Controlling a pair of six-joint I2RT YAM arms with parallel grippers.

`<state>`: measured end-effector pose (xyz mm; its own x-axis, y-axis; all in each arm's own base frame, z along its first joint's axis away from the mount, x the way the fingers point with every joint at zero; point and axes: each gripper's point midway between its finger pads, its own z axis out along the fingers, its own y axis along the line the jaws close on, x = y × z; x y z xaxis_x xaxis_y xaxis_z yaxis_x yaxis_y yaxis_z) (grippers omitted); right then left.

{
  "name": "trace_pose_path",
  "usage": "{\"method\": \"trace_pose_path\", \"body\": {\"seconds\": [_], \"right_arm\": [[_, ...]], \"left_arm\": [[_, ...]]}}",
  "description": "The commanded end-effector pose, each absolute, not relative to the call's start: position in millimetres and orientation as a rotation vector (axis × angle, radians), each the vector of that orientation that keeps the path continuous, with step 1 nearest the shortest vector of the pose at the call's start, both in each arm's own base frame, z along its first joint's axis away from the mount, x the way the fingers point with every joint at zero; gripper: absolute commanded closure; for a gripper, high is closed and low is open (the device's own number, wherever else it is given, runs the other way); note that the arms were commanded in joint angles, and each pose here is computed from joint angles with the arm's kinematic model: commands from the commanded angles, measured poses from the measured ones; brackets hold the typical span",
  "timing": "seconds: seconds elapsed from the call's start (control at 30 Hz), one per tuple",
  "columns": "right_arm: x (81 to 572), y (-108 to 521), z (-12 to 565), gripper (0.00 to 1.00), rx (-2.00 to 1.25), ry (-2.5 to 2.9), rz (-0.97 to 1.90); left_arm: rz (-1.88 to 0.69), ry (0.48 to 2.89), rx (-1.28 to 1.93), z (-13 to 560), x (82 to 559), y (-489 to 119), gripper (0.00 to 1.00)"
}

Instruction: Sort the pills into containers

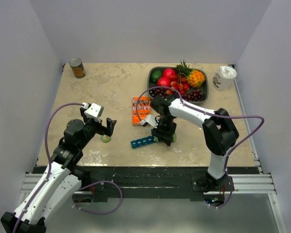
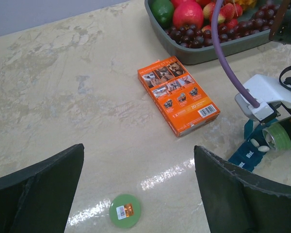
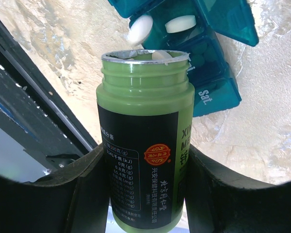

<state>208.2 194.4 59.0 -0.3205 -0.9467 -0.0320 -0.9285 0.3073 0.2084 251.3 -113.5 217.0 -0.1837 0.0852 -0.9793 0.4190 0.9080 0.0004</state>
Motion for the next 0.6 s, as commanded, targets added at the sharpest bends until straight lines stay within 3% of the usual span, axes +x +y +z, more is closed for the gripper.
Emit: {"method": "trace_pose_path", "body": {"seconds": [0.0,0.57], "right_arm": [[212.3,196.1,71.5,1.00,1.769,-2.479,-0.249],[206.2,203.2,74.8,1.00,1.775,-2.489,-0.316]], "left_arm": [[-0.311,1.659,0.380,241.9,254.8,-113.5,0.01],[-0.313,1.659,0.377,241.6,254.2,-113.5,0.01]]}}
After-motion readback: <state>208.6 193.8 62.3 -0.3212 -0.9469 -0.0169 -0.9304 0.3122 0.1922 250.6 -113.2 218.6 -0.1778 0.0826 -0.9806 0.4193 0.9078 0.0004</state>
